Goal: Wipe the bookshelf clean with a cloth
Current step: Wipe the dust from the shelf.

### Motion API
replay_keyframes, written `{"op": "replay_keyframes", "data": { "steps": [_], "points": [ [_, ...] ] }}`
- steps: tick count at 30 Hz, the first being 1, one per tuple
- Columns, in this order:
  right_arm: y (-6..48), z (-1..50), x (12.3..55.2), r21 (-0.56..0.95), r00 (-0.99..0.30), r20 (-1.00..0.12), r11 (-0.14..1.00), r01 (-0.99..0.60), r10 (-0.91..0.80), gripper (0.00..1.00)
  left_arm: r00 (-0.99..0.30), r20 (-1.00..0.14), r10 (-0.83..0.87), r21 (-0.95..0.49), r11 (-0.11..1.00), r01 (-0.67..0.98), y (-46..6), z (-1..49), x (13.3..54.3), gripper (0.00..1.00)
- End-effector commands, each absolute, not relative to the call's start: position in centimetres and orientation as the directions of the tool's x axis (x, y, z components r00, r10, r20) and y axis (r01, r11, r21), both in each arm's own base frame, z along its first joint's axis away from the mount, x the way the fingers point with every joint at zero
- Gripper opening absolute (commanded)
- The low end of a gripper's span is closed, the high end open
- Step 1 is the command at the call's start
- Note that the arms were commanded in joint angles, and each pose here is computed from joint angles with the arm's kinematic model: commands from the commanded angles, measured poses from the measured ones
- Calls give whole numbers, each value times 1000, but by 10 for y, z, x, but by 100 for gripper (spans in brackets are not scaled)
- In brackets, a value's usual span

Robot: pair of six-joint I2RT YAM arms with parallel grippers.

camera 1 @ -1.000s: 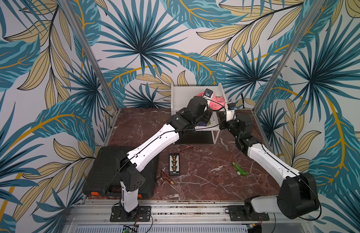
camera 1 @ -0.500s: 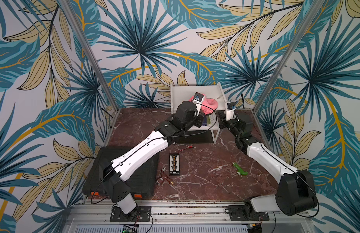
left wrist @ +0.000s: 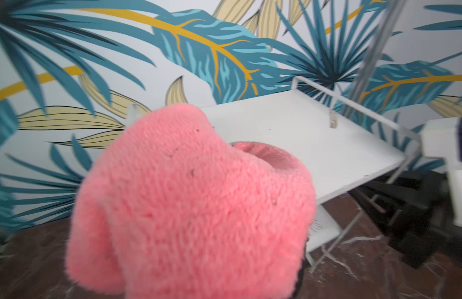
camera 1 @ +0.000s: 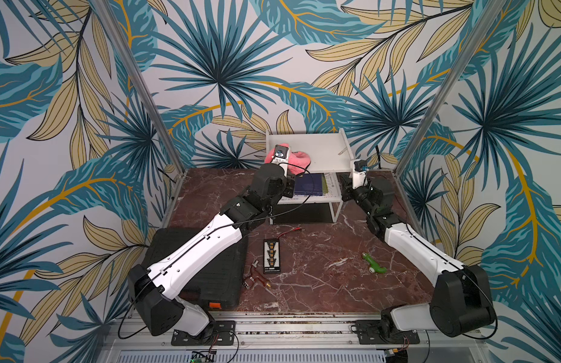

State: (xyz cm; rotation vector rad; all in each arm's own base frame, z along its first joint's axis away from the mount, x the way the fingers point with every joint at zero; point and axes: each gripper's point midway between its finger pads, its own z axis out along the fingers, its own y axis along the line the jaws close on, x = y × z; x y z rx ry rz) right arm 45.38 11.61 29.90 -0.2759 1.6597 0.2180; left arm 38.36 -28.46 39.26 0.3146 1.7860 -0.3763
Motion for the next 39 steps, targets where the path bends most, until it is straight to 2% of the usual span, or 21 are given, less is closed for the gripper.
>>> {"op": "replay_keyframes", "data": {
  "steps": [1,4,8,11,17,20,27,29,31,34,37,39],
  "points": [
    [122,298,441,2,-94,-995,941,-339,-32,35,-307,-952,-8,-192,794,576,-333,392,373,0],
    [117,303,425,-23,-73,-996,943,-332,-50,47,-284,-959,-5,-130,897,423,-292,388,380,0],
    [109,286,406,-65,-106,-989,946,-319,-104,56,-240,-970,-44,-106,961,255,-228,388,375,0],
    [111,273,404,-60,-124,-987,941,-332,-107,62,-243,-970,-30,-72,984,164,-201,380,379,0],
    [119,280,413,20,-111,-994,936,-352,-21,73,-256,-967,4,-51,977,207,-213,381,388,0],
    [125,287,416,60,-91,-995,923,-381,27,77,-269,-963,30,-10,989,149,-205,375,394,0],
    [151,289,407,151,-131,-987,844,-514,97,78,-263,-964,38,24,998,55,-176,379,397,0],
    [144,288,410,164,-132,-985,866,-473,115,79,-251,-968,15,-11,995,104,-186,385,397,0],
    [135,286,413,171,-134,-983,890,-422,126,79,-258,-965,-40,-99,970,223,-215,387,400,0],
    [128,279,416,197,-161,-976,906,-375,146,78,-320,-940,-116,-266,838,476,-292,387,398,0],
    [124,271,419,217,-193,-968,915,-341,157,78,-333,-939,-85,-285,734,617,-353,397,381,0],
    [122,268,420,212,-204,-967,922,-325,150,77,-320,-945,-72,-270,725,634,-364,399,380,0]
  ]
}}
